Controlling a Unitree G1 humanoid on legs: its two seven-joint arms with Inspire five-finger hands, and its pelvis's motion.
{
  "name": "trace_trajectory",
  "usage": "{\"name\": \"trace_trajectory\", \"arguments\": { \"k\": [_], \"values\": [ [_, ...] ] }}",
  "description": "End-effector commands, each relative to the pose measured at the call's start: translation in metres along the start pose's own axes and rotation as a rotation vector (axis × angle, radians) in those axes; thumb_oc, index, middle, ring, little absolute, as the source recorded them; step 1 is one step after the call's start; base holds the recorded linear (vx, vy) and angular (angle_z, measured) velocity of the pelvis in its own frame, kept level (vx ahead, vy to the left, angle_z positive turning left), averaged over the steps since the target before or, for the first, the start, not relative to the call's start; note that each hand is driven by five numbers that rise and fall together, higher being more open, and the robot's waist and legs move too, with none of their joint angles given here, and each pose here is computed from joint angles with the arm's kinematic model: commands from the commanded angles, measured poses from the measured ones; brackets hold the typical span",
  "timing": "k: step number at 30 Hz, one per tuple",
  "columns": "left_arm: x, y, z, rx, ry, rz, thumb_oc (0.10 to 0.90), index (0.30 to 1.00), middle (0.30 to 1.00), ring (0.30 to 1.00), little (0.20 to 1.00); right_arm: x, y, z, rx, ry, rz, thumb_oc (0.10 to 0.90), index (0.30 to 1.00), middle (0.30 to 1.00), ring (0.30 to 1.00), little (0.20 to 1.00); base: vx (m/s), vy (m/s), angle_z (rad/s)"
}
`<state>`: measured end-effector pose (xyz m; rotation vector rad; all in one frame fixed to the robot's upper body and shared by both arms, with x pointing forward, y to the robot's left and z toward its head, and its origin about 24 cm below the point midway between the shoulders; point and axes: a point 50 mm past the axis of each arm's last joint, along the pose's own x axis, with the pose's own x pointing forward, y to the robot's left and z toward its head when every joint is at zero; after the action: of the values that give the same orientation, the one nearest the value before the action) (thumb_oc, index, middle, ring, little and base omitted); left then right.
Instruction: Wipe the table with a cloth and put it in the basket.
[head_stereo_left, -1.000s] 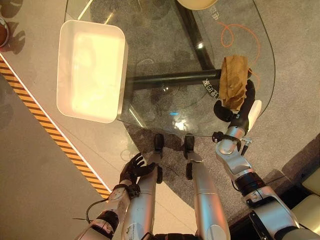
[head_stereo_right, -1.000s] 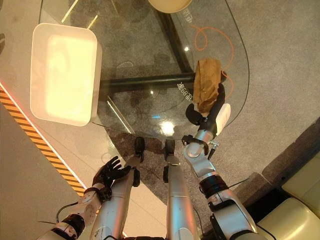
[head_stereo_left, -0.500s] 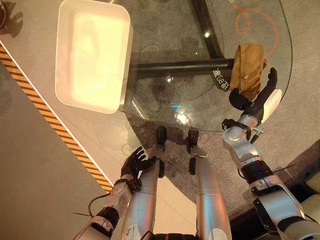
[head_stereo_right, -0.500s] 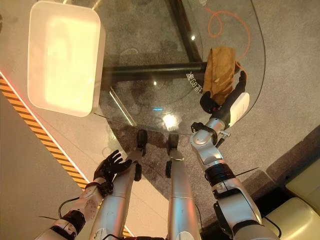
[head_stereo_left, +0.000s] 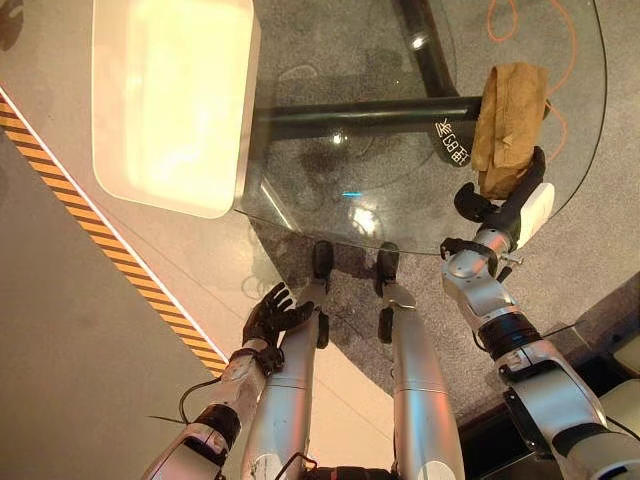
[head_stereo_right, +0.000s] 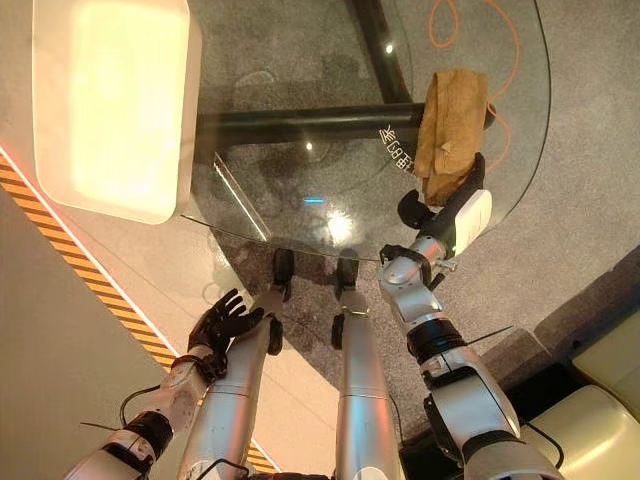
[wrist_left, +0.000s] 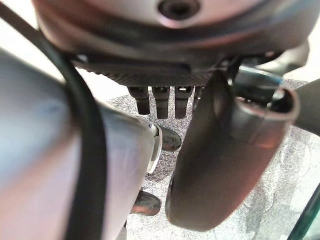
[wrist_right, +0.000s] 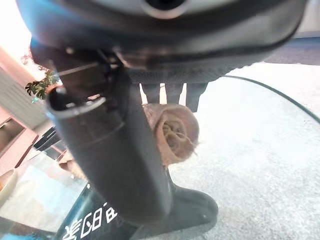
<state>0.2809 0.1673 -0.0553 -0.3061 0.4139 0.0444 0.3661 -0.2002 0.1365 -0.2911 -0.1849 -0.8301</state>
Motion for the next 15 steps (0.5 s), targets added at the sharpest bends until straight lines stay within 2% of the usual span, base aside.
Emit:
{"name": "trace_trajectory", "arguments": {
  "k": [1, 15],
  "values": [
    [-0.015, -0.005, -0.039, -0.053, 0.098, -0.005, 0.800, 0.900, 0.900, 0.900, 0.900, 0.011, -0.007, 0.016, 0.095, -0.038, -0.013, 0.800, 0.900, 0.900, 0.900, 0.900, 0.00, 0.000, 0.00],
    [-0.012, -0.001, -0.037, -0.047, 0.099, 0.007, 0.800, 0.900, 0.900, 0.900, 0.900, 0.035, -0.013, 0.047, 0.150, -0.102, -0.090, 0.800, 0.900, 0.900, 0.900, 0.900, 0.00, 0.000, 0.00]
  ]
}}
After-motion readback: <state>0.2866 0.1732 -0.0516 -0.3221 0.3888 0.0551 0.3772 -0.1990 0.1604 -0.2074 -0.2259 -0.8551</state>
